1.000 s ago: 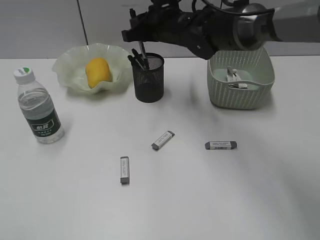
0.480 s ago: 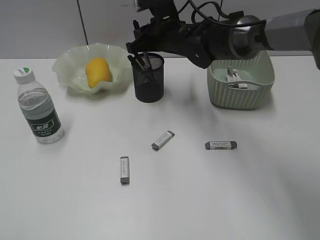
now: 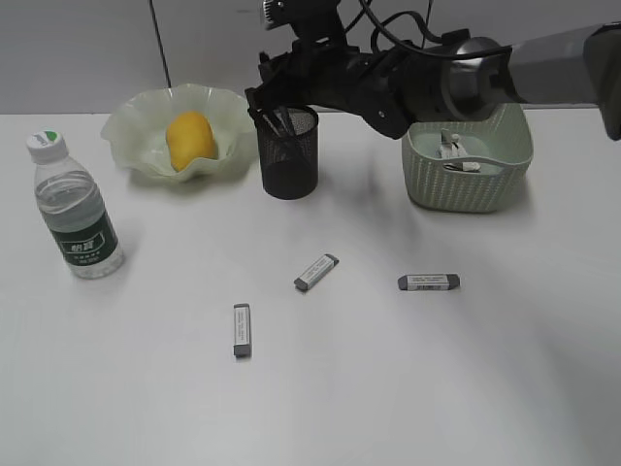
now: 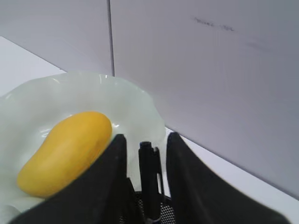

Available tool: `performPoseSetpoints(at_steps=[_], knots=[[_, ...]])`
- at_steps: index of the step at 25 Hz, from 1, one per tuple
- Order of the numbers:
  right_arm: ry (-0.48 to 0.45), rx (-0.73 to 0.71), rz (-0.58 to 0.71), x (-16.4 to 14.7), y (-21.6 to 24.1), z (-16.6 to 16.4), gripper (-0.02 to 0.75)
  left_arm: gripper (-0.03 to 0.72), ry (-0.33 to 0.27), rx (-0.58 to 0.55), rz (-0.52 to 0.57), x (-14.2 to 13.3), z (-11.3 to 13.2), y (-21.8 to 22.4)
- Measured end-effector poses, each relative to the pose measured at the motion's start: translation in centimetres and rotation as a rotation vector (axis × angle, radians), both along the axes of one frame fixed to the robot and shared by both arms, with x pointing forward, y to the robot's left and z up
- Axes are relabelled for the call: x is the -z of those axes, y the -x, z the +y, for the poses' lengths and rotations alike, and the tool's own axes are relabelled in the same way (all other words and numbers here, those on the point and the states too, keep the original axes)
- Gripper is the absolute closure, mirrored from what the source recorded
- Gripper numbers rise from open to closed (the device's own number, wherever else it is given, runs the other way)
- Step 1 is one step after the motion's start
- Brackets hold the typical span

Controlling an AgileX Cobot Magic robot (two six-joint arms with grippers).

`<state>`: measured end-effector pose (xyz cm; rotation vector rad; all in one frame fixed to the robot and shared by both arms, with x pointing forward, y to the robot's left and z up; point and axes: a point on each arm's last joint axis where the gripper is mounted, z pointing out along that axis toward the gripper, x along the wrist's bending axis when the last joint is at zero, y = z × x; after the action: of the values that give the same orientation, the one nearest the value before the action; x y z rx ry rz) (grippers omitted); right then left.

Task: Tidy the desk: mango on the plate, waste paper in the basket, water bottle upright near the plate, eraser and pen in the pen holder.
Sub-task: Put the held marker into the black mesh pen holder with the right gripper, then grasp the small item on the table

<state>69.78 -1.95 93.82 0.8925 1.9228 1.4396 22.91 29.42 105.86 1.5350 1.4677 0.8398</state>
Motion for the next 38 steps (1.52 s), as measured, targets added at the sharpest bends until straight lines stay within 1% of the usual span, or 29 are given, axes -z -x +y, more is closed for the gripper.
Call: performPoseSetpoints(at_steps=[2, 4, 6, 10, 14, 16, 18, 20, 23, 25, 30, 32, 33, 35, 38], knots=[[-0.009, -0.004, -0.009, -0.1, 0.0, 0.1, 0.451, 0.209, 0.000, 0.000, 0.000, 0.0, 0.0, 0.0], [-0.016, -0.008, -0.017, -0.2, 0.0, 0.1, 0.404, 0.214, 0.000, 0.000, 0.000, 0.0, 0.0, 0.0], [-0.029, -0.015, -0.031, -0.3, 0.0, 0.2, 0.386, 0.215, 0.000, 0.000, 0.000, 0.0, 0.0, 0.0], [-0.048, -0.022, -0.053, -1.0, 0.1, 0.2, 0.374, 0.216, -0.001, -0.001, 0.000, 0.0, 0.0, 0.0], [-0.061, -0.013, -0.089, -4.3, 0.5, 0.0, 0.373, 0.218, -0.002, -0.001, 0.000, 0.0, 0.0, 0.0], [-0.041, 0.006, -0.087, -6.6, 1.0, -0.3, 0.373, 0.219, -0.002, -0.002, 0.000, 0.0, 0.0, 0.0], [0.013, 0.028, -0.073, -8.5, 1.6, -0.7, 0.373, 0.219, -0.002, -0.002, 0.000, 0.0, 0.0, 0.0], [0.102, 0.052, -0.054, -10.1, 2.3, -1.3, 0.373, 0.219, -0.002, -0.002, 0.000, 0.0, 0.0, 0.0], [0.230, 0.128, 0.013, -11.8, 3.2, -2.9, 0.373, 0.221, -0.002, -0.002, 0.000, 0.0, 0.0, 0.0], [0.307, 0.182, 0.067, -12.5, 3.8, -3.9, 0.373, 0.221, -0.002, -0.002, 0.000, 0.0, 0.0, 0.0], [0.555, 0.348, 0.222, -13.1, 5.2, -7.1, 0.397, 0.226, -0.002, -0.002, 0.000, 0.0, 0.0, 0.0], [0.627, 0.408, 0.288, -13.2, 5.8, -8.1, 0.404, 0.229, -0.003, -0.002, 0.000, 0.0, 0.0, 0.0], [0.655, 0.434, 0.324, -13.2, 6.0, -8.6, 0.405, 0.229, -0.003, -0.002, 0.000, 0.0, 0.0, 0.0], [0.677, 0.450, 0.395, -13.3, 6.5, -9.5, 0.405, 0.230, -0.003, -0.002, 0.000, 0.0, 0.0, 0.0], [0.650, 0.430, 0.530, -13.5, 7.3, -10.8, 0.405, 0.232, -0.003, -0.002, 0.000, 0.0, 0.0, 0.0]])
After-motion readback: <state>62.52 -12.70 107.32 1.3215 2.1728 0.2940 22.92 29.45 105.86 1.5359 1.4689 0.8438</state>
